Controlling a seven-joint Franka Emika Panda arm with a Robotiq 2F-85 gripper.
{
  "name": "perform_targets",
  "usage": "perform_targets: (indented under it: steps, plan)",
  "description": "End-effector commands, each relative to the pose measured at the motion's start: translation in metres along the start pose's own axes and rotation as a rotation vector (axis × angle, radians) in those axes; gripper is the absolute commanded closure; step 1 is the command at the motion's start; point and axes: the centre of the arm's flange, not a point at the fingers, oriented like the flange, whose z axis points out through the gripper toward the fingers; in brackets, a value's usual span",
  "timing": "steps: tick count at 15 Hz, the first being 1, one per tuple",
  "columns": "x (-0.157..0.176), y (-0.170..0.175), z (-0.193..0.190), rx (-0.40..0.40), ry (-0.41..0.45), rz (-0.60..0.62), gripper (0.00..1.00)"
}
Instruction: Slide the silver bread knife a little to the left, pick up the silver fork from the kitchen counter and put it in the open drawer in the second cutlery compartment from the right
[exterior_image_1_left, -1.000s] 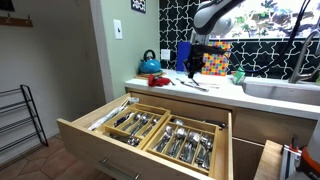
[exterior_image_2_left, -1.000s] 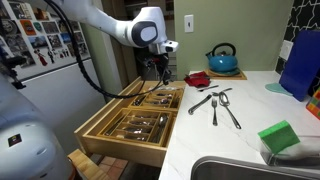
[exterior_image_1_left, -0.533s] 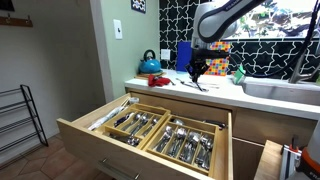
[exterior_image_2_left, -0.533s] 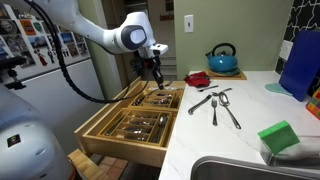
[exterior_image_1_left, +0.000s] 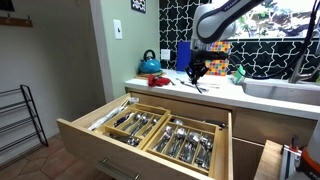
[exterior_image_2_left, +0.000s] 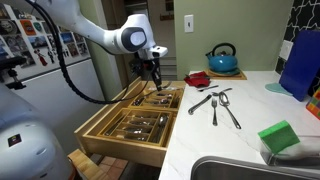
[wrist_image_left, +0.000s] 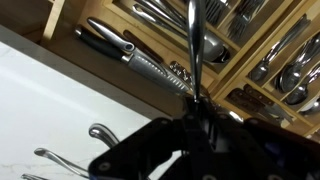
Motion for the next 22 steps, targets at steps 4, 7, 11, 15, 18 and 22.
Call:
perform_targets:
  steps: [4,7,11,15,18,22]
  plan:
    - [-0.052,-0.028,0.06,-0.055,-0.2,0.139,0.97]
    - [-0.07,-0.022,0.096,-0.111,-0.25,0.249,0.97]
    - [-0.092,-0.019,0.134,-0.166,-0.319,0.356,0.97]
    - [-0.113,-0.039,0.158,-0.211,-0.319,0.396,0.97]
    - [-0.122,-0.051,0.172,-0.212,-0.317,0.402,0.97]
    - [-0.121,-0.049,0.169,-0.222,-0.318,0.382,0.89]
